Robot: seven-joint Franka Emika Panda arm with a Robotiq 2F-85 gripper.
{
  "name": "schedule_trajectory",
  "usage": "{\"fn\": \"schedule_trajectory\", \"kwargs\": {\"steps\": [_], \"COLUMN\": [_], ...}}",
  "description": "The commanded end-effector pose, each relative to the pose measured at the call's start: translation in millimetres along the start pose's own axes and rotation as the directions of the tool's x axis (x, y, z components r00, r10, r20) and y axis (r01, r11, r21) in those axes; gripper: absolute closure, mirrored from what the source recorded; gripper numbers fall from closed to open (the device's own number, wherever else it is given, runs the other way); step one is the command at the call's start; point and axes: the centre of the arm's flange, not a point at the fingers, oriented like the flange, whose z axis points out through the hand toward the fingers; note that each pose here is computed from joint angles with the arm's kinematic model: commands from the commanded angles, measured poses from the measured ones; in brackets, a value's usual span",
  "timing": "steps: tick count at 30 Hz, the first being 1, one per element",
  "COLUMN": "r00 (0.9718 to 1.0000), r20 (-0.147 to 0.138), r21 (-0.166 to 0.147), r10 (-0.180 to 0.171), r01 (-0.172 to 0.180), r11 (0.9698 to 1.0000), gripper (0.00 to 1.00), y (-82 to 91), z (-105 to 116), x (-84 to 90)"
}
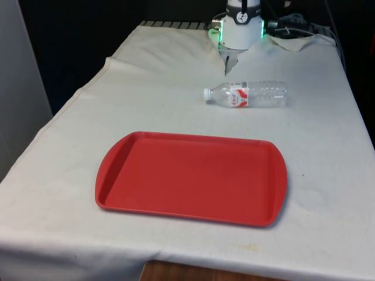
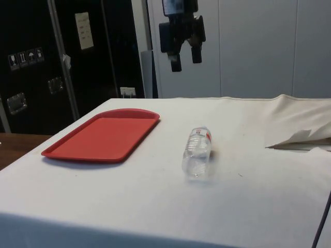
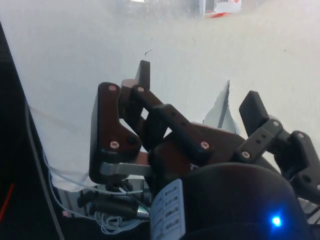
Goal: Place the bottle upright on the tray.
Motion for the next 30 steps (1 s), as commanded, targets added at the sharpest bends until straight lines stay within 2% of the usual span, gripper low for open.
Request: {"fn": "schedule_trajectory", "kwargs": {"steps": [1, 2, 3, 9, 10, 12, 14, 15, 17, 18, 20, 26, 27, 28, 29, 30], "r00": [0.9998, 1.0000, 0.9996, 0.9977, 0.9983, 0.9966, 0.9962, 0.9950, 0.9941, 0.9948, 0.9922, 0.9878, 0.9861, 0.9879, 0.9861, 0.9855], "r20": [-0.004, 0.001, -0.003, 0.003, 0.007, 0.006, 0.007, 0.011, 0.013, 0.016, 0.019, 0.036, 0.041, 0.043, 0.041, 0.042], "r21": [0.004, 0.000, 0.003, 0.002, -0.002, 0.003, 0.002, 0.006, 0.008, -0.001, 0.015, 0.027, 0.033, 0.020, 0.033, 0.035], "r10": [0.019, 0.007, 0.026, 0.067, 0.057, 0.082, 0.087, 0.099, 0.107, 0.101, 0.123, 0.152, 0.161, 0.149, 0.161, 0.164], "r01": [-0.019, -0.007, -0.026, -0.067, -0.057, -0.082, -0.087, -0.099, -0.107, -0.101, -0.123, -0.153, -0.162, -0.150, -0.162, -0.166], "r11": [0.9998, 1.0000, 0.9996, 0.9977, 0.9984, 0.9966, 0.9962, 0.9951, 0.9942, 0.9949, 0.9923, 0.9879, 0.9862, 0.9885, 0.9862, 0.9855], "gripper": [0.00, 0.00, 0.00, 0.00, 0.00, 0.00, 0.00, 0.00, 0.00, 0.00, 0.00, 0.00, 0.00, 0.00, 0.00, 0.00], "y": [0.0, -0.2, 0.2, -0.5, -0.4, -1.0, -1.1, -0.5, -0.6, -0.5, -0.5, 0.0, 0.1, 0.1, 0.1, -0.1], "z": [2.7, 1.5, 3.8, 10.5, 9.2, 12.4, 13.2, 14.7, 15.9, 15.1, 17.4, 21.6, 22.4, 21.4, 22.4, 22.8], "x": [1.3, 0.6, 1.9, 5.1, 4.0, 6.4, 6.6, 7.0, 7.0, 6.2, 7.2, 7.3, 7.5, 7.1, 7.5, 7.6]}}
